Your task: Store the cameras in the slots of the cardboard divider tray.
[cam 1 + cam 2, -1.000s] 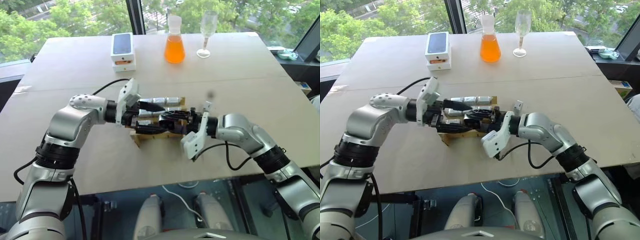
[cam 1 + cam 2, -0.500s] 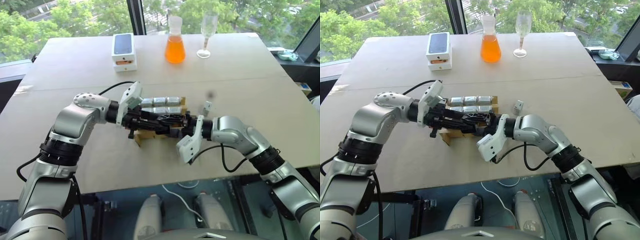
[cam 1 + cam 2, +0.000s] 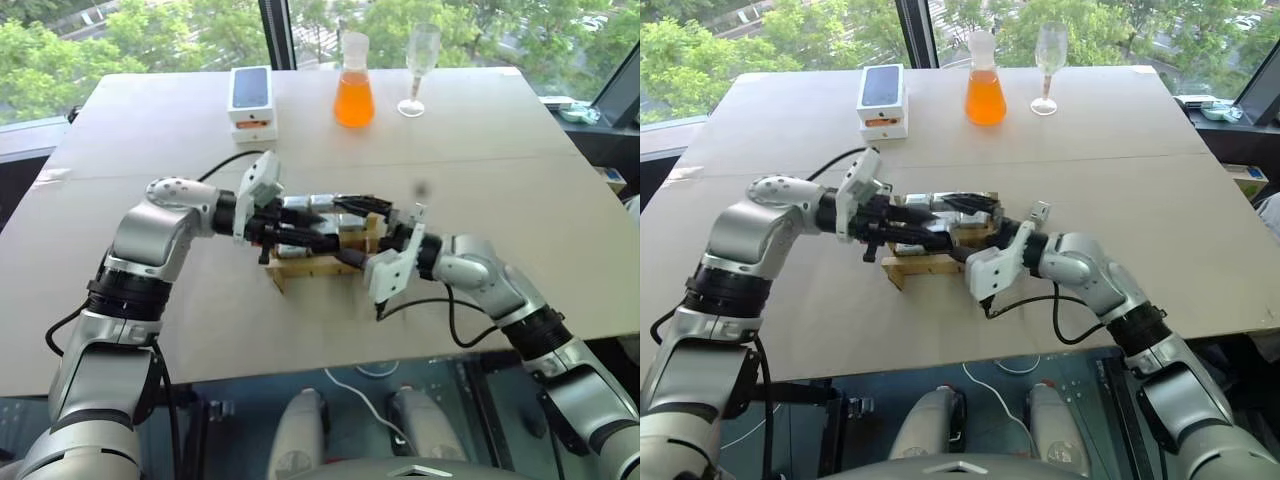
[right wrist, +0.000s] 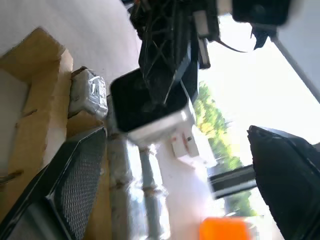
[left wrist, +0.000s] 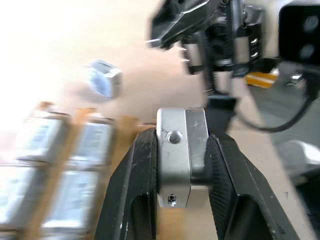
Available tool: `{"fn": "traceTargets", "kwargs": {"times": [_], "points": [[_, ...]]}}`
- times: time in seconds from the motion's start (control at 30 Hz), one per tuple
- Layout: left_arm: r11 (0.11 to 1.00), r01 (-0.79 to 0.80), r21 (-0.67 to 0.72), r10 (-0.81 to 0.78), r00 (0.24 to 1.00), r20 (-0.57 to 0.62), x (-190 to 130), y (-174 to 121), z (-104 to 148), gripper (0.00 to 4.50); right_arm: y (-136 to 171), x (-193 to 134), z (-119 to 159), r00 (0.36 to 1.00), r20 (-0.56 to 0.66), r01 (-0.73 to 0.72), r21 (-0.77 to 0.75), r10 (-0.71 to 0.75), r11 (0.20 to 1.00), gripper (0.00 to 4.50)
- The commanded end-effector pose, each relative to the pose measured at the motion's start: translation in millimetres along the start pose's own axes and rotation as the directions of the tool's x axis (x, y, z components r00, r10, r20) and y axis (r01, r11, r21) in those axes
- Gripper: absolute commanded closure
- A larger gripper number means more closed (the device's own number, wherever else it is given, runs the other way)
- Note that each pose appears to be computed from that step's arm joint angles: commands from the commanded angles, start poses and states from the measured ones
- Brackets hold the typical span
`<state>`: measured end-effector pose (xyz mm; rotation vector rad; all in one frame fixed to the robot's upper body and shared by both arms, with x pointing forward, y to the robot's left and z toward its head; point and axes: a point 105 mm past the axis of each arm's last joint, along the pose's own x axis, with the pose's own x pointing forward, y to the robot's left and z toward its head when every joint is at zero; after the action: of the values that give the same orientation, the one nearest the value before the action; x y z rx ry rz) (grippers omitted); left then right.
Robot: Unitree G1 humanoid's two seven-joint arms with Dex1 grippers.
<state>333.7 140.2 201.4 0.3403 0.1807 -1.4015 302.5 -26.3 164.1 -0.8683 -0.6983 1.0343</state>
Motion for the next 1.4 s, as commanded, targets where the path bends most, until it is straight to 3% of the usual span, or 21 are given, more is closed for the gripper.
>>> {"fn": "traceTargets", "kwargs": {"times": [0.03, 0.17, 0.3, 0.4, 0.5, 0.97, 1.4], "points": [[0.994, -0.047, 0.101, 0.052, 0.998, -0.046, -12.4, 15.0, -1.3, 3.75, -0.9, -20.6, 2.0, 0.995, 0.034, 0.070, 0.390, -0.090, 0.918, 0.00], [0.993, -0.034, 0.114, 0.040, 0.998, -0.045, -13.7, 20.0, -9.6, 3.75, 7.0, -42.7, -3.1, 0.988, -0.006, 0.122, 0.622, -0.152, 0.773, 0.00], [0.991, 0.014, 0.133, -0.013, 1.000, -0.010, -6.4, 16.3, -10.6, 3.75, 16.6, -65.7, -6.9, 0.977, -0.059, 0.180, 0.750, -0.207, 0.636, 0.00], [0.993, 0.047, 0.105, -0.054, 0.996, 0.064, 0.4, 13.8, -5.8, 3.75, 41.0, -82.7, -9.0, 0.984, -0.083, 0.157, 0.824, -0.158, 0.545, 0.00], [0.992, 0.055, 0.112, -0.059, 0.998, 0.036, 4.8, 15.2, -15.6, 3.75, 49.5, -90.6, -14.0, 0.983, -0.126, 0.180, 0.823, -0.136, 0.539, 0.00], [0.991, 0.083, 0.109, -0.076, 0.995, -0.067, 0.9, 15.9, -40.3, 3.75, 30.6, -97.3, -15.6, 0.964, -0.134, 0.242, 0.802, -0.230, 0.546, 0.00], [0.990, 0.082, 0.113, -0.069, 0.991, -0.112, 12.4, 16.3, -57.6, 3.75, 43.5, -100.9, -3.1, 0.994, -0.008, 0.079, 0.743, -0.110, 0.665, 0.00]]}}
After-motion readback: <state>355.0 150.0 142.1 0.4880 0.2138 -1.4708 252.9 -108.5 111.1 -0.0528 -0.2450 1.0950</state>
